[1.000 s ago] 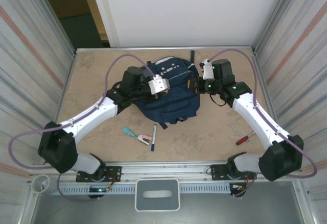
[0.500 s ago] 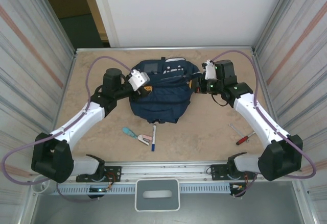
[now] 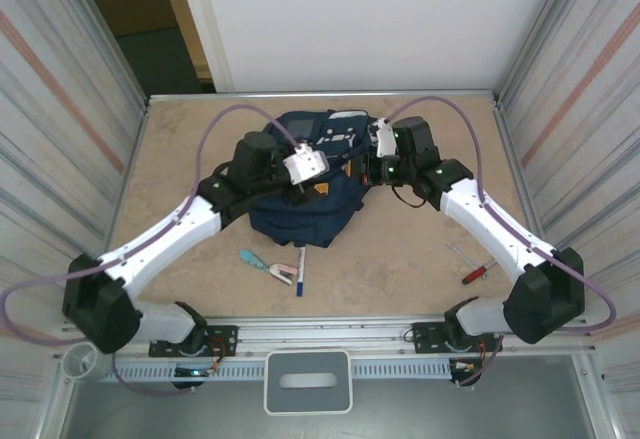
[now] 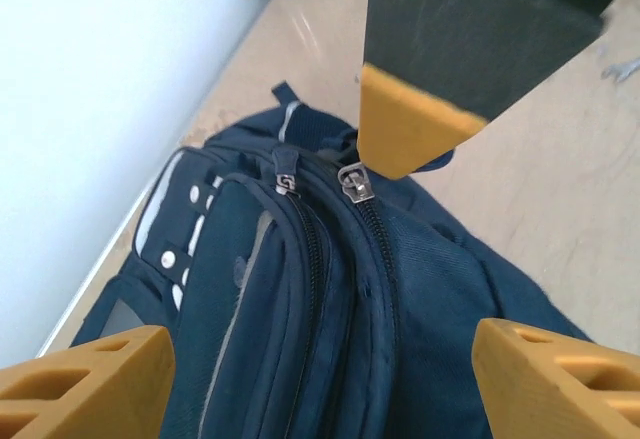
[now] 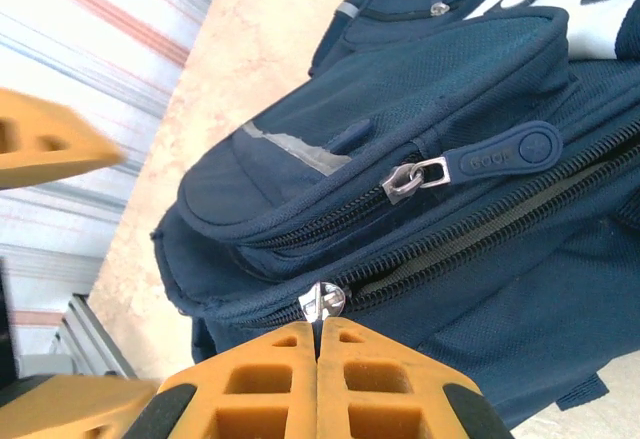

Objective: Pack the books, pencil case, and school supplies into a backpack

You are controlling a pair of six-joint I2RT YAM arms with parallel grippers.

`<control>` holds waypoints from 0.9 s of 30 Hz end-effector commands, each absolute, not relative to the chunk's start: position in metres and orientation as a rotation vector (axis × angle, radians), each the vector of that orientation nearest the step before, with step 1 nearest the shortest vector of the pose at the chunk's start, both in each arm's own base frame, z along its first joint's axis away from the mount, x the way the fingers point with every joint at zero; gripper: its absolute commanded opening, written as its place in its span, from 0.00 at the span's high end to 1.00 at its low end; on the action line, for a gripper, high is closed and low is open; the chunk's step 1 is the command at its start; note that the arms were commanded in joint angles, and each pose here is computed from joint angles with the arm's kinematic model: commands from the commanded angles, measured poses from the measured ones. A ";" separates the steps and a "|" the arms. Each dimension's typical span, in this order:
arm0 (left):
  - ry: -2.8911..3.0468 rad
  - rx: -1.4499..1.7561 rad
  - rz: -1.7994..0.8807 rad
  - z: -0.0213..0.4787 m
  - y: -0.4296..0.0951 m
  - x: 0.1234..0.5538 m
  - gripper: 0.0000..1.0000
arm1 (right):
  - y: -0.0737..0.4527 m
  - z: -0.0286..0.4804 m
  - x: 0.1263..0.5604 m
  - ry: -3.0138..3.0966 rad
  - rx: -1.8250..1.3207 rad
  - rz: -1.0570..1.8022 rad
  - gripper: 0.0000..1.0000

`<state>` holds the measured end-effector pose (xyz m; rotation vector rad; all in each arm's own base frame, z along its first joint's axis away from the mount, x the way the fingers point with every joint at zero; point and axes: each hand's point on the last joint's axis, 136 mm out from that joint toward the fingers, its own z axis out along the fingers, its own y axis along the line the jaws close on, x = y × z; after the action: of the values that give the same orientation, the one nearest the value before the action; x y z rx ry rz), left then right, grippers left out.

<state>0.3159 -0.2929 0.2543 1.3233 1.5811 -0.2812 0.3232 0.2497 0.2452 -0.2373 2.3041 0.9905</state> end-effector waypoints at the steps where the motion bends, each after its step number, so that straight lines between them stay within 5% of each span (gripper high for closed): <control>1: 1.619 1.444 -0.217 0.226 -0.293 0.322 0.26 | 0.266 0.307 0.332 2.093 -0.277 1.095 1.00; 4: 1.577 1.459 -0.212 0.220 -0.295 0.332 0.46 | 0.266 0.306 0.330 2.098 -0.278 1.102 1.00; 7: 1.524 1.434 -0.267 0.230 -0.286 0.338 0.80 | 0.252 0.288 0.332 2.143 -0.245 1.044 1.00; 10: 1.417 1.401 -0.382 0.252 -0.275 0.330 0.99 | 0.216 0.253 0.346 2.224 -0.125 0.905 1.00; 14: 1.267 1.387 -0.470 0.268 -0.257 0.307 1.00 | 0.163 0.210 0.381 2.315 0.070 0.665 1.00; 20: 1.204 1.325 -0.507 0.284 -0.229 0.302 1.00 | 0.151 0.183 0.429 2.358 0.149 0.532 1.00; 25: 1.231 1.323 -0.561 0.283 -0.233 0.305 1.00 | 0.206 0.193 0.406 2.309 -0.133 0.722 1.00; 27: 1.236 1.320 -0.581 0.281 -0.235 0.307 1.00 | 0.217 0.205 0.385 2.257 -0.225 0.777 0.91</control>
<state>0.3117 -0.2218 0.2271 1.3317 1.4493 -0.5320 0.4067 0.1913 0.1657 -0.0196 2.3943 0.6709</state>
